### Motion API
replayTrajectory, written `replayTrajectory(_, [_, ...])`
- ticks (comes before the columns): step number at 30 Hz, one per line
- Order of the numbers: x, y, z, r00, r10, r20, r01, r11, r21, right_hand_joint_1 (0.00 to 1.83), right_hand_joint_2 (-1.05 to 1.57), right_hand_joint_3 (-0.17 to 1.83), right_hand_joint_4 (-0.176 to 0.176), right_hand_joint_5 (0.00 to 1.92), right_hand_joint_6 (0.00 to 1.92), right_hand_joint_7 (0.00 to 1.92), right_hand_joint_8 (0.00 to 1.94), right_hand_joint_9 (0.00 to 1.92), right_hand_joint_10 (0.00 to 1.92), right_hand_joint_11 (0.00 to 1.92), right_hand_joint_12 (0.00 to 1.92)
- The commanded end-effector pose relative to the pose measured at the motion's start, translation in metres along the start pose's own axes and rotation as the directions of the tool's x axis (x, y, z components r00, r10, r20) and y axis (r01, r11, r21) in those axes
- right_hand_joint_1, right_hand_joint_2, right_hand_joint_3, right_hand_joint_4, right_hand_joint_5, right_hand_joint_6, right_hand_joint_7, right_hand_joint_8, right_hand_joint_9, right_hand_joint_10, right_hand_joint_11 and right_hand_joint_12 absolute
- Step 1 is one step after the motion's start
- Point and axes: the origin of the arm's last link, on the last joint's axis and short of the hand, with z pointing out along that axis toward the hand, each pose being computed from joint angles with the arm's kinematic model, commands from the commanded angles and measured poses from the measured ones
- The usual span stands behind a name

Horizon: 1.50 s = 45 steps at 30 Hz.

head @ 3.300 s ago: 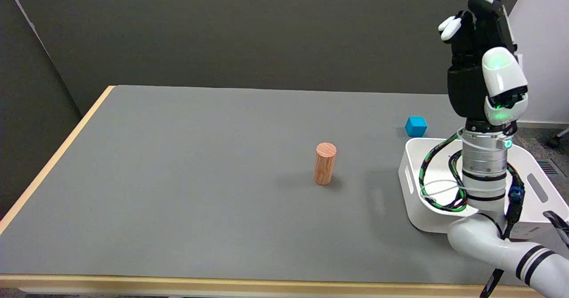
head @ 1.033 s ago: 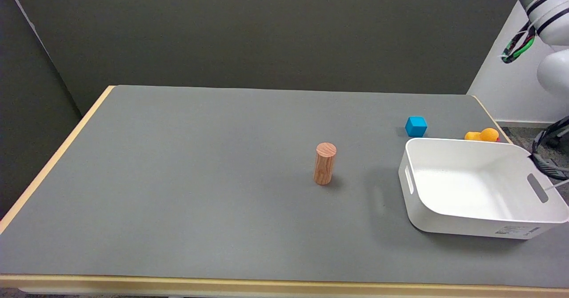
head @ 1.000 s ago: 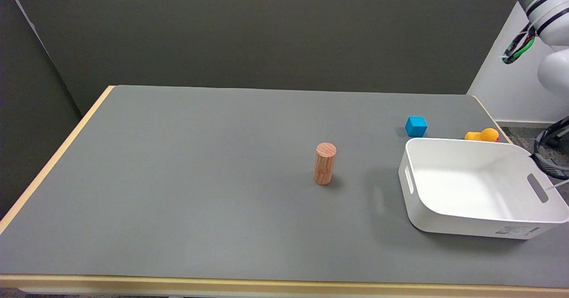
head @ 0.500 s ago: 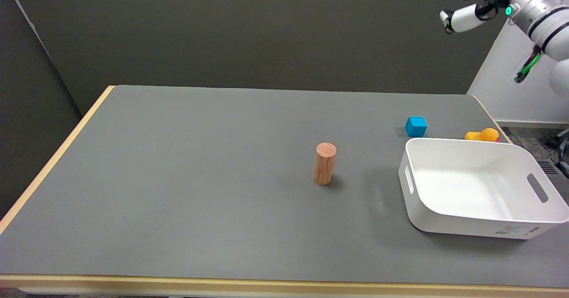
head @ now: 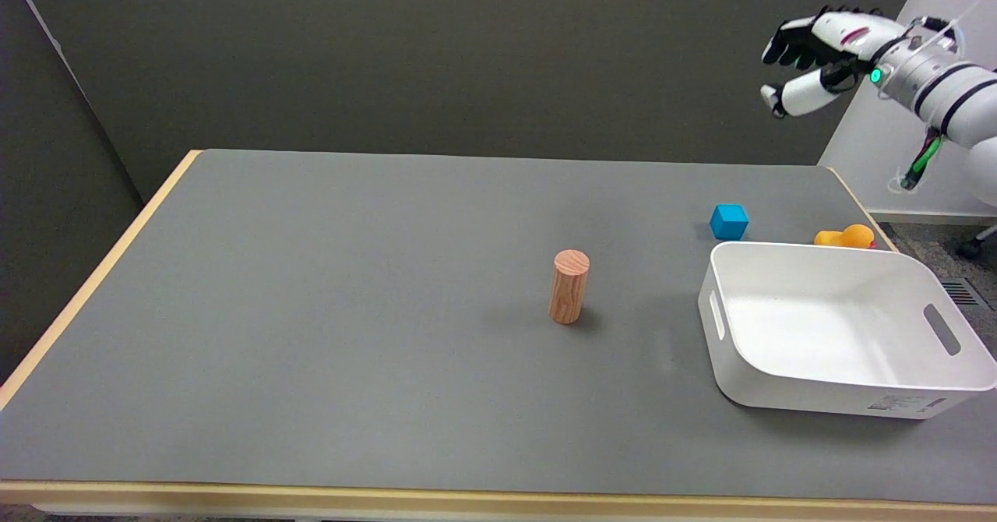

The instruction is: Pick up the blue cube.

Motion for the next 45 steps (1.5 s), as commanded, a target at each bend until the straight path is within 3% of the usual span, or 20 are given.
replayTrajectory(1, [-0.048,-0.001,-0.009,0.987,-0.032,0.155,0.03,0.999,0.01,0.75,0.63,0.93,0.046,0.41,0.8,0.48,0.53,0.44,0.98,0.25,1.41])
replayTrajectory(36, [-0.124,0.0,-0.023,0.952,-0.077,0.297,0.081,0.997,0.0,0.77,0.62,0.94,0.027,0.37,0.71,0.41,0.47,0.41,0.96,0.24,1.4])
replayTrajectory(45, [-0.131,-0.001,-0.019,0.953,-0.057,0.296,0.065,0.998,-0.017,0.76,0.62,0.93,0.015,0.26,0.48,0.38,0.42,0.38,0.96,0.23,1.39])
